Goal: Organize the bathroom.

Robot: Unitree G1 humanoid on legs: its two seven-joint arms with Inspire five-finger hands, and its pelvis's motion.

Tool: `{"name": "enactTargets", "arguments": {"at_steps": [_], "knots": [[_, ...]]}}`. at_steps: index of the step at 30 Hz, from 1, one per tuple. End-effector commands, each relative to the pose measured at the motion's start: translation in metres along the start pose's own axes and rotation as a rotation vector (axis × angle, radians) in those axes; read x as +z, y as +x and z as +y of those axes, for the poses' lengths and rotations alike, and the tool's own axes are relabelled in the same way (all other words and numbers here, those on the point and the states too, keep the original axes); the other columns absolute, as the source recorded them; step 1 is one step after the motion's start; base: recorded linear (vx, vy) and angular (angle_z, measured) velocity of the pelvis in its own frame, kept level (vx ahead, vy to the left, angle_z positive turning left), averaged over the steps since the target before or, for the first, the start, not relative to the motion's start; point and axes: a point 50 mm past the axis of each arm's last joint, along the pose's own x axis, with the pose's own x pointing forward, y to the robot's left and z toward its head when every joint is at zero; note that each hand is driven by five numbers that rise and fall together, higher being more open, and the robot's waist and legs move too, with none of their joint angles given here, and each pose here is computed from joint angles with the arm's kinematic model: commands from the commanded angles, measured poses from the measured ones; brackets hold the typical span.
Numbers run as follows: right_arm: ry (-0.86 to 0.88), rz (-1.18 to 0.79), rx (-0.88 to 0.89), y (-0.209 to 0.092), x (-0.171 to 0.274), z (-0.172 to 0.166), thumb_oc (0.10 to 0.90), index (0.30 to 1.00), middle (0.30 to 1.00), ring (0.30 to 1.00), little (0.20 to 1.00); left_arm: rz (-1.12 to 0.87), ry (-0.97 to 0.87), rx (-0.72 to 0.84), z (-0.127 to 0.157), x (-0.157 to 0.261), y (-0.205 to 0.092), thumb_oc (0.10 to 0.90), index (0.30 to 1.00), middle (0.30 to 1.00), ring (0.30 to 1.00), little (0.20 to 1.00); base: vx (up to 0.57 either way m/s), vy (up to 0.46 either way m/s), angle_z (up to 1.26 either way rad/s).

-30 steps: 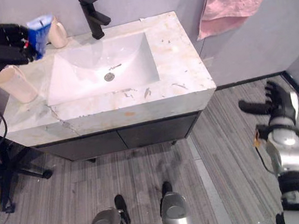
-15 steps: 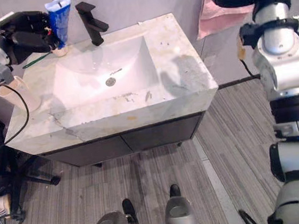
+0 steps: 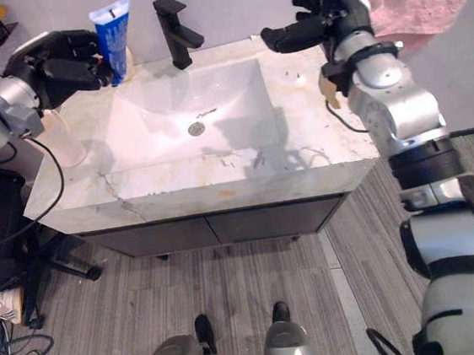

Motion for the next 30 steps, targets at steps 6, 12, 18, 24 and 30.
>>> {"name": "enactTargets", "arguments": {"at_steps": [6, 12, 18, 24, 30], "knots": [[0.098, -0.248, 0.096, 0.007, 0.075, 0.03, 0.8, 0.9, 0.9, 0.9, 0.9, -0.28, -0.001, 0.007, -0.001, 0.069, 0.003, 0.4, 0.3, 0.3, 0.3, 0.3, 0.02, -0.009, 0.03], [0.247, -0.216, 0.198, 0.006, 0.078, 0.053, 0.8, 0.9, 0.9, 0.9, 0.9, -0.267, -0.015, -0.002, -0.007, 0.064, 0.006, 0.4, 0.3, 0.3, 0.3, 0.3, 0.03, -0.013, 0.01], [0.464, -0.124, 0.374, 0.002, 0.072, 0.092, 0.8, 0.9, 0.9, 0.9, 0.9, -0.247, -0.041, -0.029, -0.016, 0.06, 0.014, 0.4, 0.3, 0.3, 0.3, 0.3, 0.03, -0.009, 0.04], [0.528, -0.089, 0.431, -0.001, 0.064, 0.113, 0.8, 0.9, 0.9, 0.9, 0.9, -0.22, -0.051, -0.053, -0.023, 0.054, 0.021, 0.4, 0.3, 0.3, 0.3, 0.3, 0.04, -0.012, 0.04], [0.504, -0.098, 0.42, 0.0, 0.063, 0.114, 0.8, 0.9, 0.9, 0.9, 0.9, -0.206, -0.053, -0.055, -0.023, 0.052, 0.023, 0.4, 0.3, 0.3, 0.3, 0.3, 0.02, -0.007, 0.0]]}}
